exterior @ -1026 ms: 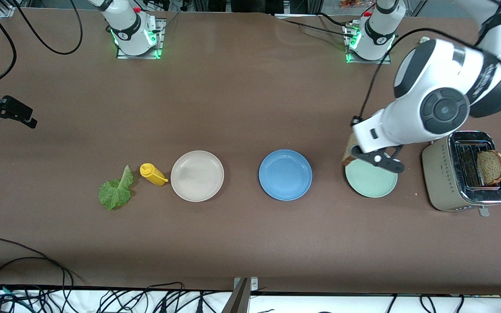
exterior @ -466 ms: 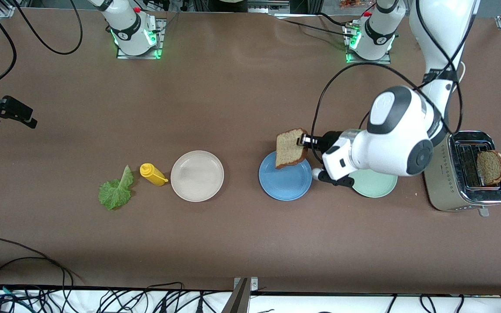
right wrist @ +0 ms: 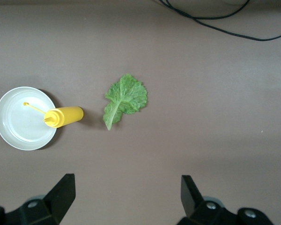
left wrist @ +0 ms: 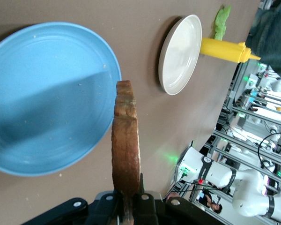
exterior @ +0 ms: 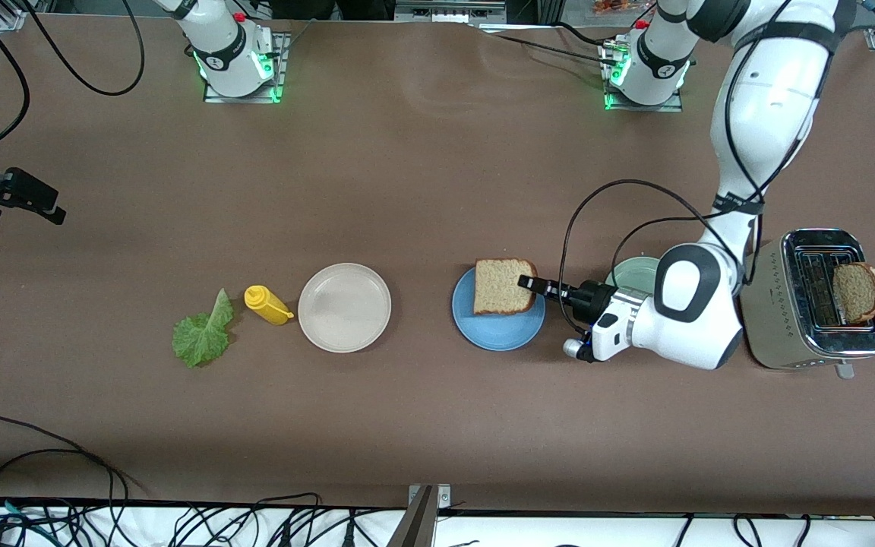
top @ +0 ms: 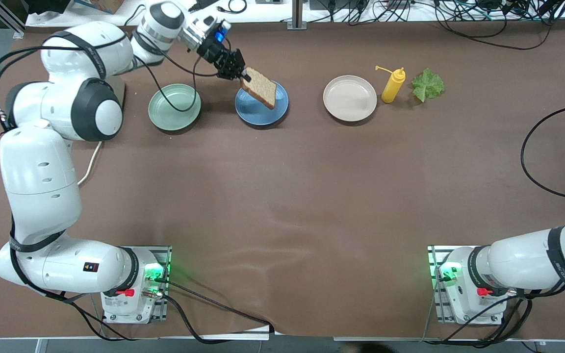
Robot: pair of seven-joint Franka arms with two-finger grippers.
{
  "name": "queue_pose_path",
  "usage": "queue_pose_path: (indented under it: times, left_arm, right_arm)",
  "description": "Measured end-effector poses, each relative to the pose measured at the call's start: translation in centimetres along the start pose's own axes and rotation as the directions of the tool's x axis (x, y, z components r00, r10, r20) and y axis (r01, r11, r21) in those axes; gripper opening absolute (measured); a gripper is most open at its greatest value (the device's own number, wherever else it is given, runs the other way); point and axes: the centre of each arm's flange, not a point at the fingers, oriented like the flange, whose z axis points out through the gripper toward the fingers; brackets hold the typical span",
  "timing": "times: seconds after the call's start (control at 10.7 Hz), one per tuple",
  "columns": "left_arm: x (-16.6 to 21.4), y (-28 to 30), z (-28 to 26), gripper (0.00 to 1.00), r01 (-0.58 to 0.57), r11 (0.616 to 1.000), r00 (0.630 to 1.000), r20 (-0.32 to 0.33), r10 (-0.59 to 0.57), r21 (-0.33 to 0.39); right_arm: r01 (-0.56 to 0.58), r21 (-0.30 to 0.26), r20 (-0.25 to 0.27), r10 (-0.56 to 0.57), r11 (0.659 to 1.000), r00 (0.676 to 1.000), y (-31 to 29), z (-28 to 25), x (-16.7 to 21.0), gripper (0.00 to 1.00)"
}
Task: Make sandwich in blue plate with both arms
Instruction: 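Carry the bread to the blue plate and release it, then raise the left gripper away while the right gripper reaches the lettuce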
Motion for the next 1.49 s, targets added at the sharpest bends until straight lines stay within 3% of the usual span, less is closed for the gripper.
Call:
queue_pose_path:
  times: [0.28, 0.84, 1.31, 1.49]
  left_arm:
    - [0.6, -2.9, 1.5, 0.09, -0.049, 0.999, 0.999, 0.018, 0.049, -0.022]
    - [1.4, -6.4, 2.0, 0.12, -0.091, 0.995, 0.996, -0.005, 0.090, -0.031]
    - [1.5, -6.8, 1.0, 0.74, -0.143, 0.989, 0.989, -0.028, 0.142, -0.026]
    - [1.4, -7.2, -0.9, 0.99, -0.167, 0.984, 0.985, -0.019, 0.169, 0.063]
  right_arm:
    - [0.000, 0.000, 0.000, 0.000, 1.000, 1.000, 0.0, 0.0, 0.0, 1.00]
    - [0.000, 0.000, 0.000, 0.000, 1.000, 1.000, 0.0, 0.0, 0.0, 1.00]
    - [0.001, 0.000, 0.000, -0.001, 1.000, 1.000, -0.1, 0.0, 0.0, 1.00]
    - [0.001, 0.000, 0.000, -0.001, 1.000, 1.000, -0.1, 0.0, 0.0, 1.00]
